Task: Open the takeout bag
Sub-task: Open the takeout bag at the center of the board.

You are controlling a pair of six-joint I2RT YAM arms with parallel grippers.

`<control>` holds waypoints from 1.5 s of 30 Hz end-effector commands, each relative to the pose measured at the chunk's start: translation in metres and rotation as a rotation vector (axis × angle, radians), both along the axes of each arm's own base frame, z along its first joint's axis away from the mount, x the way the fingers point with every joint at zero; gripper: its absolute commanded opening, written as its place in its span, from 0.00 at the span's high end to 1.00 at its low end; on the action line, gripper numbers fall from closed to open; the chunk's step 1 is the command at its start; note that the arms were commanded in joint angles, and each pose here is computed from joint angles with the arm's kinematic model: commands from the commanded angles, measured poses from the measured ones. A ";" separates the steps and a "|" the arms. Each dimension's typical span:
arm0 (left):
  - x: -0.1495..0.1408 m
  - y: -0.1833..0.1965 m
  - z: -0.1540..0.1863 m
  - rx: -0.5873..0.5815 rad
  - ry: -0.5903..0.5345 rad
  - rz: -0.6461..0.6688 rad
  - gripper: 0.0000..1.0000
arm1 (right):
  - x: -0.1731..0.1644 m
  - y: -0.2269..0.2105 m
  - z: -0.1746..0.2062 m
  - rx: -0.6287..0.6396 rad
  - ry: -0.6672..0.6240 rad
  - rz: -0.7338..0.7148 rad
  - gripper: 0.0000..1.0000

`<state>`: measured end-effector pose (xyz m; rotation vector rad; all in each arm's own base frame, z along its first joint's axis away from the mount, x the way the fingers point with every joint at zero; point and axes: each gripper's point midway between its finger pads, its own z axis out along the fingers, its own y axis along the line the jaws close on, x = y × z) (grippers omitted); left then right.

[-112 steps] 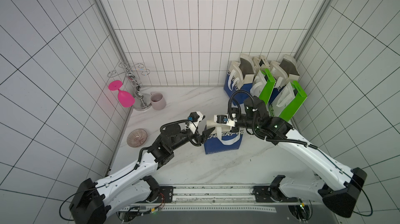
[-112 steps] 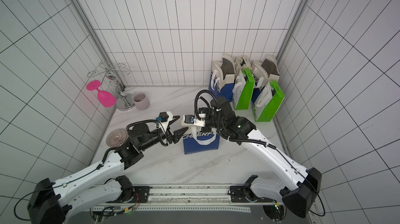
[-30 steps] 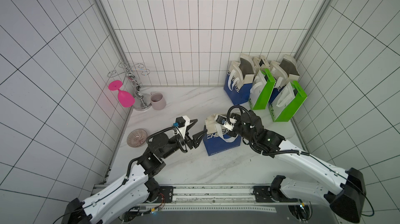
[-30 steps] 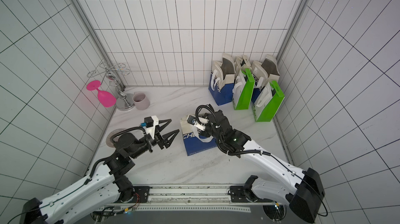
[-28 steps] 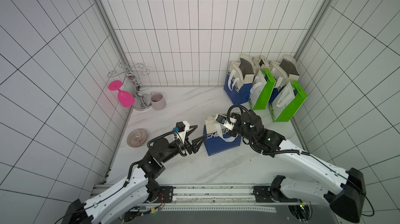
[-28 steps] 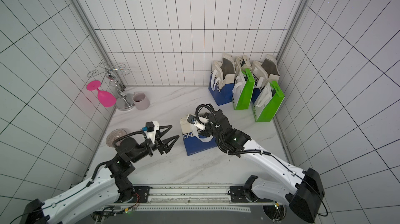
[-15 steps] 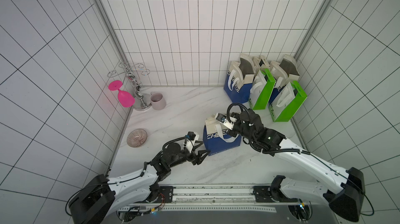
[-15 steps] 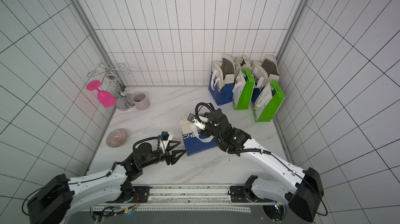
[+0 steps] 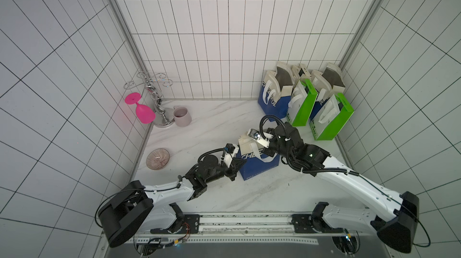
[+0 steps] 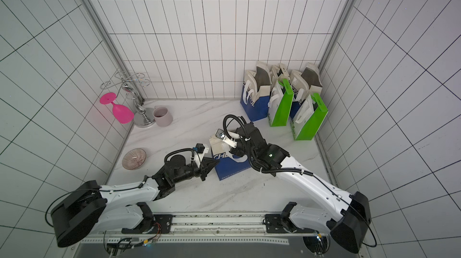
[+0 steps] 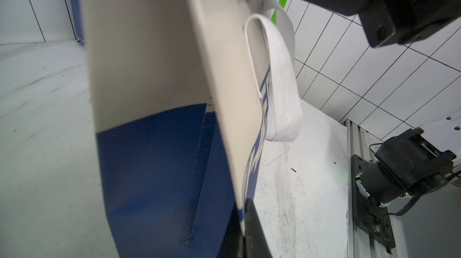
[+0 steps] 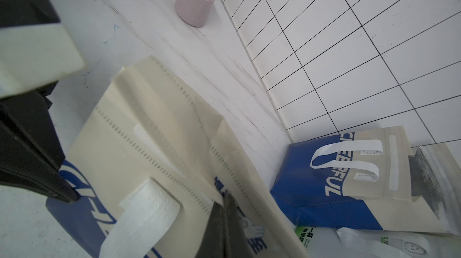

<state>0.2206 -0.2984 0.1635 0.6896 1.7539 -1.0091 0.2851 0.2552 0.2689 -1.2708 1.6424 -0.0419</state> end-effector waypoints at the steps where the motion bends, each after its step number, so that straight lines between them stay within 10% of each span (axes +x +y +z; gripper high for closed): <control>1: 0.008 0.005 0.002 0.029 -0.008 0.044 1.00 | 0.014 -0.013 0.046 -0.068 -0.083 -0.051 1.00; 21: 0.000 0.018 -0.015 0.154 0.059 0.033 1.00 | 0.055 -0.017 0.147 -0.248 -0.401 -0.032 1.00; 38: -0.002 0.033 -0.028 0.229 0.067 0.049 1.00 | 0.057 0.004 0.141 -0.430 -0.559 0.179 1.00; 45: 0.006 0.037 -0.023 0.217 0.068 0.085 1.00 | 0.038 0.012 0.142 -0.297 -0.467 0.252 1.00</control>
